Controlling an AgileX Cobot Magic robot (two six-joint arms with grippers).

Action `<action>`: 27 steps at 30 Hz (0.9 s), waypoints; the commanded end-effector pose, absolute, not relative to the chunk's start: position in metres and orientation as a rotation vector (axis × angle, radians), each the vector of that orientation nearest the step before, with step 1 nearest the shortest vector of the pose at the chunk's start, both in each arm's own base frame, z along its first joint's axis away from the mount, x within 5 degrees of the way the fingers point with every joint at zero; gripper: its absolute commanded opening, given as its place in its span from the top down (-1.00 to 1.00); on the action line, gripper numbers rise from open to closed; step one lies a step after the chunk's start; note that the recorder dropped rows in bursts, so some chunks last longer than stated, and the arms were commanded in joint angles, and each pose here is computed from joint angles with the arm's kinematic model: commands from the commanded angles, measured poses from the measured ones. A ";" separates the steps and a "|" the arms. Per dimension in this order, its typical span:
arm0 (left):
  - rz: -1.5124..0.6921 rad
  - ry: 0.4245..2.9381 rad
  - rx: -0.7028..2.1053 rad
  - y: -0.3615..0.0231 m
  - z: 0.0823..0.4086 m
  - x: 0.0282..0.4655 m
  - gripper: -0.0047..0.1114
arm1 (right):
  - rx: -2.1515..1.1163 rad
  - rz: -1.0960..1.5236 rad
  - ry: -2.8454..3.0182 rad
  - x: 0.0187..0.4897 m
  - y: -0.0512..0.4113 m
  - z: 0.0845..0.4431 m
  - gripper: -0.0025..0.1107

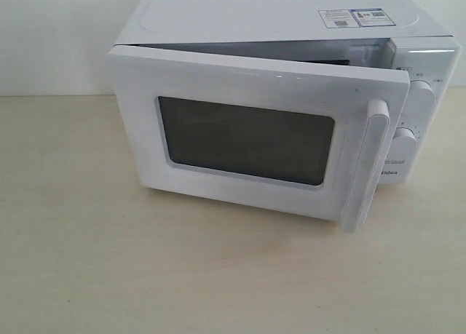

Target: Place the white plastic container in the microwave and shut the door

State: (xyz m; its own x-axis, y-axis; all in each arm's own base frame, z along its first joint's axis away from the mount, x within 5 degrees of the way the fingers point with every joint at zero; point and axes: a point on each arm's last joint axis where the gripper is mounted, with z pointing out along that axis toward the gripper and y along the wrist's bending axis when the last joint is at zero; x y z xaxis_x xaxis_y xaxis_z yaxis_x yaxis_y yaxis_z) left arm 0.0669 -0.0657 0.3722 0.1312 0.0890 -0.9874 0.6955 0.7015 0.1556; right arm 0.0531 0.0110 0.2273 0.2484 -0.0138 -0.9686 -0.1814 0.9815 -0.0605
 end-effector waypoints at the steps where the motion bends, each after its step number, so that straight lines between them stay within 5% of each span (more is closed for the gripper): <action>1: -0.529 1.355 0.685 -0.058 0.365 0.048 0.85 | -0.054 0.298 0.951 0.038 0.010 0.258 0.96; 8: -0.526 1.296 0.672 -0.050 0.361 0.031 0.85 | -0.003 0.401 0.889 0.028 0.008 0.292 0.96; 27: -0.635 1.197 0.570 -0.034 0.365 -0.003 0.85 | 0.064 0.507 1.089 0.035 0.010 0.307 0.96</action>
